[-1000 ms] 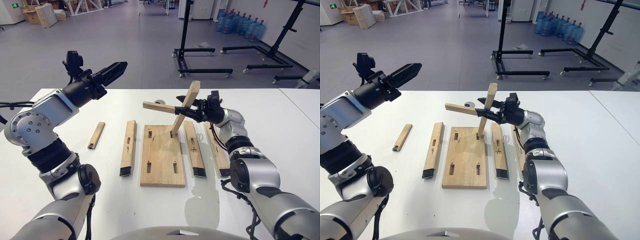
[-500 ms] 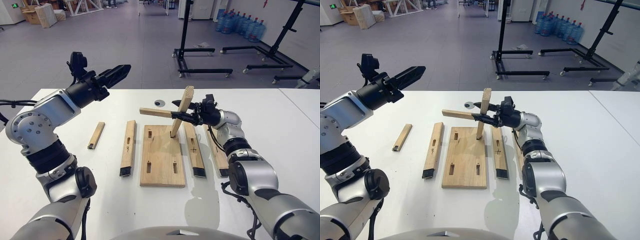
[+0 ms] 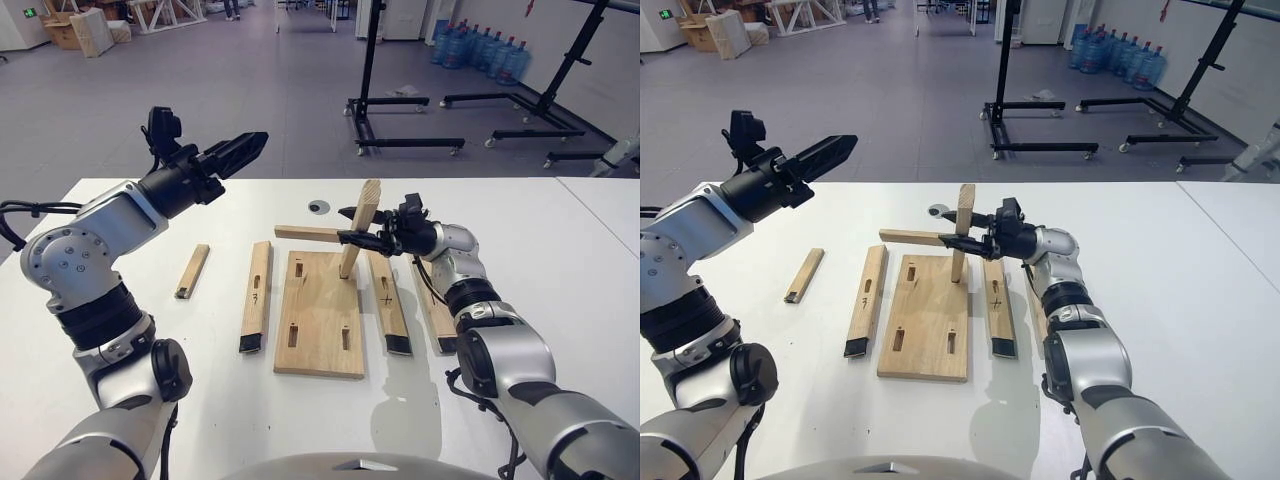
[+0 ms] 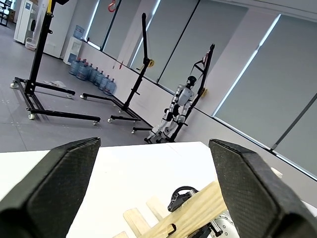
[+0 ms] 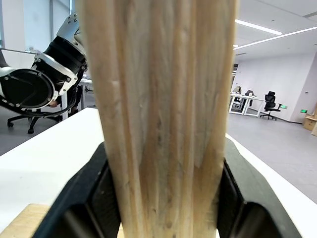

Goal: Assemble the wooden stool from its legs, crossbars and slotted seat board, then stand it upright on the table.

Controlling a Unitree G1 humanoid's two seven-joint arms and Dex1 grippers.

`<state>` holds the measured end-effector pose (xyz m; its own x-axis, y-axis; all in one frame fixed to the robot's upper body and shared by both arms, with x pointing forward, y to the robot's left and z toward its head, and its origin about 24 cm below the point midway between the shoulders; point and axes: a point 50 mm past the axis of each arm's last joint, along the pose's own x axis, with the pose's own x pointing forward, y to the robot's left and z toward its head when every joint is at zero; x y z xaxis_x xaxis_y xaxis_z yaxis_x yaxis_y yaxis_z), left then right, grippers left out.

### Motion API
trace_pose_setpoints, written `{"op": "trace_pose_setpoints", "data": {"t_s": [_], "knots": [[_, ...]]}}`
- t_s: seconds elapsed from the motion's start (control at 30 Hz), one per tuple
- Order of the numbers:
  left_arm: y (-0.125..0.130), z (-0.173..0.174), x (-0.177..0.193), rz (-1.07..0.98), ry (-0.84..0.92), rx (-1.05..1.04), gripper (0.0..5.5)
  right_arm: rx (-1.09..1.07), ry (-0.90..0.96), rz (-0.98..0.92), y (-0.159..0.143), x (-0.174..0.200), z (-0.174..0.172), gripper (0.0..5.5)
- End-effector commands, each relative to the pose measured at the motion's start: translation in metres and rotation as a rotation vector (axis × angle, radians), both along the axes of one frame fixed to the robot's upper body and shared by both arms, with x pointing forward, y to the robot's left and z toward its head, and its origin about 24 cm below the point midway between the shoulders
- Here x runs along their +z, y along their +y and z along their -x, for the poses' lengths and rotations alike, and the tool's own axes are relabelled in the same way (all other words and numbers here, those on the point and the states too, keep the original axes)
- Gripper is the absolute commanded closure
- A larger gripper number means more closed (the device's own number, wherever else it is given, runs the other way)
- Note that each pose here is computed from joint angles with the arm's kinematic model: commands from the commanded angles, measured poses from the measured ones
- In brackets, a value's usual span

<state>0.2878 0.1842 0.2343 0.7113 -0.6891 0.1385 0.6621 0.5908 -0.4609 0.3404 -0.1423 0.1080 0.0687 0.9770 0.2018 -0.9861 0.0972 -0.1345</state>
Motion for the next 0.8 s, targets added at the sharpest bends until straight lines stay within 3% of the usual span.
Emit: {"op": "trace_pose_setpoints", "data": {"t_s": [0.03, 0.4, 0.8], "knots": [[0.002, 0.0, -0.003, -0.01, 0.013, 0.015, 1.48, 0.022, 0.174, 0.076, -0.001, -0.032, 0.01, 3.45], [0.002, -0.001, -0.006, 0.0, 0.028, 0.027, 1.48, -0.173, 0.562, 0.12, -0.009, -0.062, 0.005, 3.45], [0.005, -0.002, -0.009, 0.004, 0.036, 0.051, 1.48, -0.223, 0.482, 0.363, -0.002, -0.072, 0.005, 3.45]]}}
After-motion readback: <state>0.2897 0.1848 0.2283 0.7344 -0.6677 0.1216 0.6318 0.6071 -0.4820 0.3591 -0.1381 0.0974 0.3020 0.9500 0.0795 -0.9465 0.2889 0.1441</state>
